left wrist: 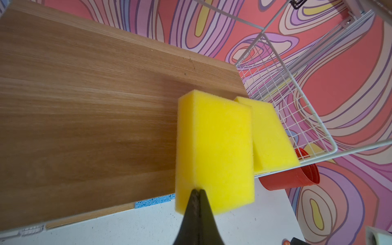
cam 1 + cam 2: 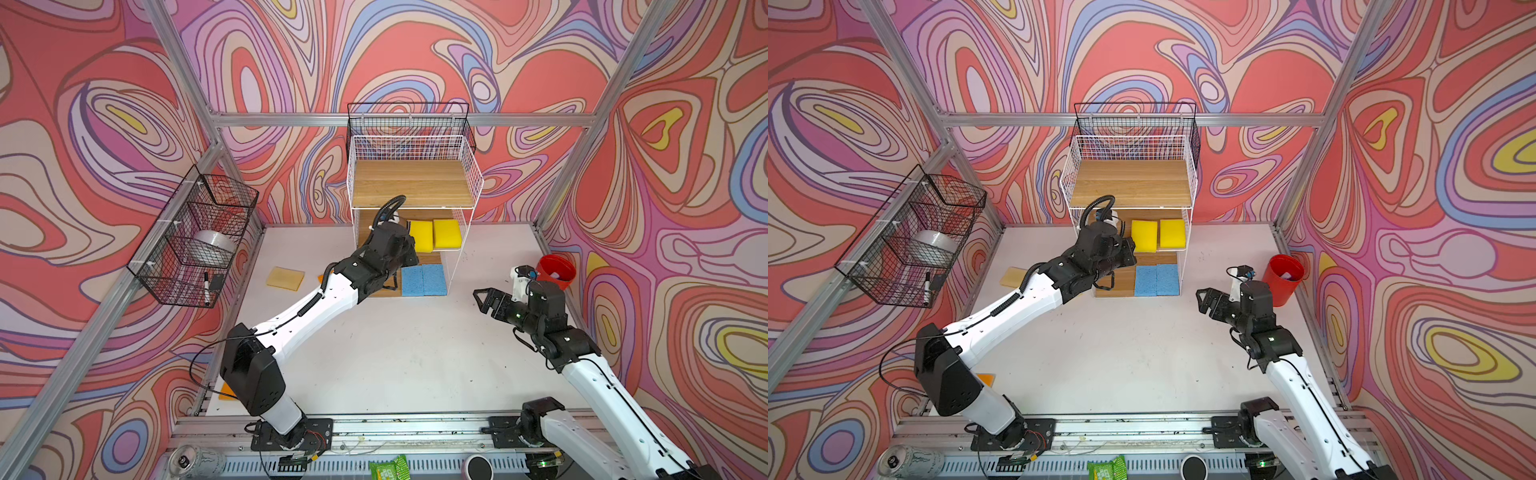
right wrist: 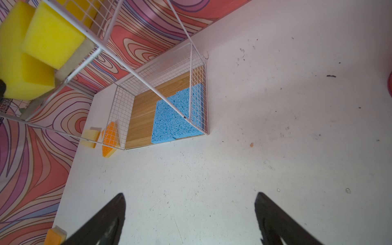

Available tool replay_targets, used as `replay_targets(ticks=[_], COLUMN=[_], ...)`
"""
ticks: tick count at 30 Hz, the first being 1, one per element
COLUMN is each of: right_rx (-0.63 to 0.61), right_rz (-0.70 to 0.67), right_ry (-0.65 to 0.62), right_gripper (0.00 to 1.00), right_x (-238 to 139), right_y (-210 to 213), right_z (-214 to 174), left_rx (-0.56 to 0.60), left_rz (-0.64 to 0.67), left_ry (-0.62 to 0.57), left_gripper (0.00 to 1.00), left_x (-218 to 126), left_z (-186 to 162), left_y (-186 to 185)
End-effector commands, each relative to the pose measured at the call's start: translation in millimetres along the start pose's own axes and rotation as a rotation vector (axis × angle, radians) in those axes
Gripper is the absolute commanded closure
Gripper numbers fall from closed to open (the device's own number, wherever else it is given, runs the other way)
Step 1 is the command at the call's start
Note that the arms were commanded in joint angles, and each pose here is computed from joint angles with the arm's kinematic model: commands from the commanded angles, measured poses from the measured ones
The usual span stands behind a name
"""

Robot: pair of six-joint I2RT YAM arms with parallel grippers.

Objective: Place and organize the cleaning sponges onto the shelf
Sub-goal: 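Lower the yellow sponge beside the other yellow sponge and open the left gripper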

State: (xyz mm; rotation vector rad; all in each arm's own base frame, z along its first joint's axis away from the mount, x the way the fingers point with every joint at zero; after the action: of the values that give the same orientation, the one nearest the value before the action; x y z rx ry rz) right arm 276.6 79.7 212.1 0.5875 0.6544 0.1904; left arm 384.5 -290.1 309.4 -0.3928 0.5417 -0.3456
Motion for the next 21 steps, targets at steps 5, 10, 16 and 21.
replay_targets(ticks=[5, 10, 16, 21], right_rx=[-0.001, -0.001, -0.002, -0.001], right_rz=[0.009, 0.009, 0.011, 0.010], right_ry=[-0.005, -0.002, -0.002, -0.002], right_gripper=[0.02, 0.02, 0.02, 0.02], right_x=[0.9, 1.2, 1.2, 1.0], right_y=[-0.9, -1.0, -1.0, -1.3], right_z=[-0.5, -1.4, -2.0, -2.2], left_rx=[-0.082, -0.092, -0.124, -0.144], left_rz=[-0.014, -0.037, -0.076, -0.097], left_ry=[-0.148, -0.134, -0.152, -0.167], left_gripper=[0.99, 1.00, 1.00, 1.00], left_x=[-11.2, -6.0, -4.5, -2.7], left_z=[41.0, 39.5, 41.2, 40.7], left_y=[-0.7, -5.7, -10.5, -11.7])
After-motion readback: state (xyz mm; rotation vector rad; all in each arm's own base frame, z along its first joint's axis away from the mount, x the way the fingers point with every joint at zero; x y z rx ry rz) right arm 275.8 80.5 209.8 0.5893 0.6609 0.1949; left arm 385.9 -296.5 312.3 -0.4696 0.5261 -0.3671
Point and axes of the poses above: each gripper's point midway between its finger pads, its own x axis out along the fingers, its own y axis along the line the jaws close on, z = x × y, the point moved 2 cm from there along -x, back along the fingers, and after that the axes turned 4 degrees about x, right-handed, at the moved point
